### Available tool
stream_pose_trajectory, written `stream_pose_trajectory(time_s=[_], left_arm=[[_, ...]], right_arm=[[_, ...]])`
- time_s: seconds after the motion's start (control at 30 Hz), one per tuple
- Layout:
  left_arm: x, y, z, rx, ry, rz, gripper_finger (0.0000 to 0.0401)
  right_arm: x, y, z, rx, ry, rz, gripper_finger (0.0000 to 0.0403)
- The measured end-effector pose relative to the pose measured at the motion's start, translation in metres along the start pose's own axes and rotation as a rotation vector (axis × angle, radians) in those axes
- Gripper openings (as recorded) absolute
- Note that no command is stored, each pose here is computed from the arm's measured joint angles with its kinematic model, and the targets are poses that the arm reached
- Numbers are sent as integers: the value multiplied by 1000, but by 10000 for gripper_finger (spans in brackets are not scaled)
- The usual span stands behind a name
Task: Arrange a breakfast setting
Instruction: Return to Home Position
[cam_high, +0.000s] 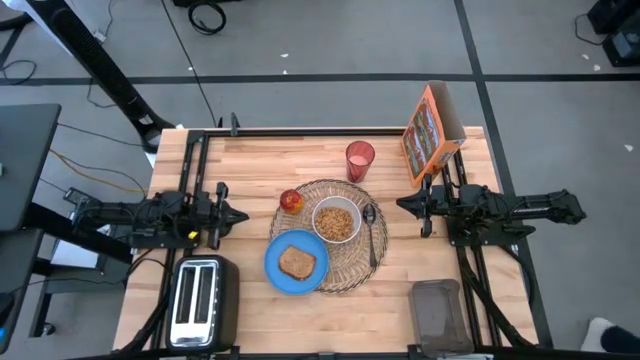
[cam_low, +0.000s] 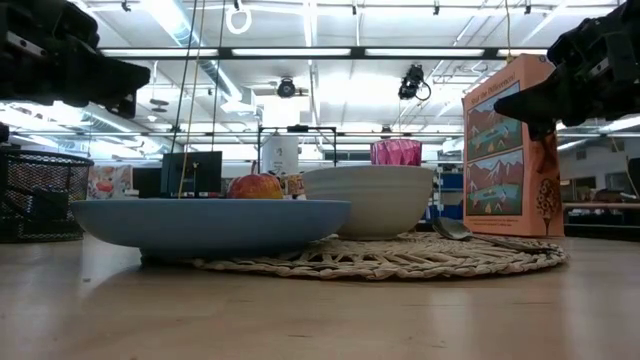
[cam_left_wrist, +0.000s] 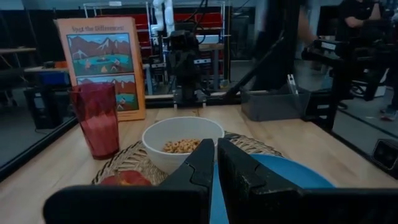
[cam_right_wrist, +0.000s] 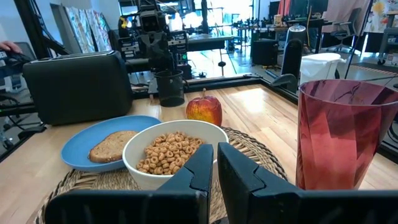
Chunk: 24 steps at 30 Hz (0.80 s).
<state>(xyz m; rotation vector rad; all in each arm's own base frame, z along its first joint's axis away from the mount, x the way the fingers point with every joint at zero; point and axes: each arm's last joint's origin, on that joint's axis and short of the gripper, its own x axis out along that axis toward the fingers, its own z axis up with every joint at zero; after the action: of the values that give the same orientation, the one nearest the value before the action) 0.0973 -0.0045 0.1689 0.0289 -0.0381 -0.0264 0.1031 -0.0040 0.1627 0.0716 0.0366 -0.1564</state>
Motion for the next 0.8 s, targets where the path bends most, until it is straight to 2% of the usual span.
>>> stream_pose_trajectory(time_s=[0.8], left_arm=[[0,1,2,-19,-24,3,29]], right_arm=[[0,0,0,0,0,0,34]])
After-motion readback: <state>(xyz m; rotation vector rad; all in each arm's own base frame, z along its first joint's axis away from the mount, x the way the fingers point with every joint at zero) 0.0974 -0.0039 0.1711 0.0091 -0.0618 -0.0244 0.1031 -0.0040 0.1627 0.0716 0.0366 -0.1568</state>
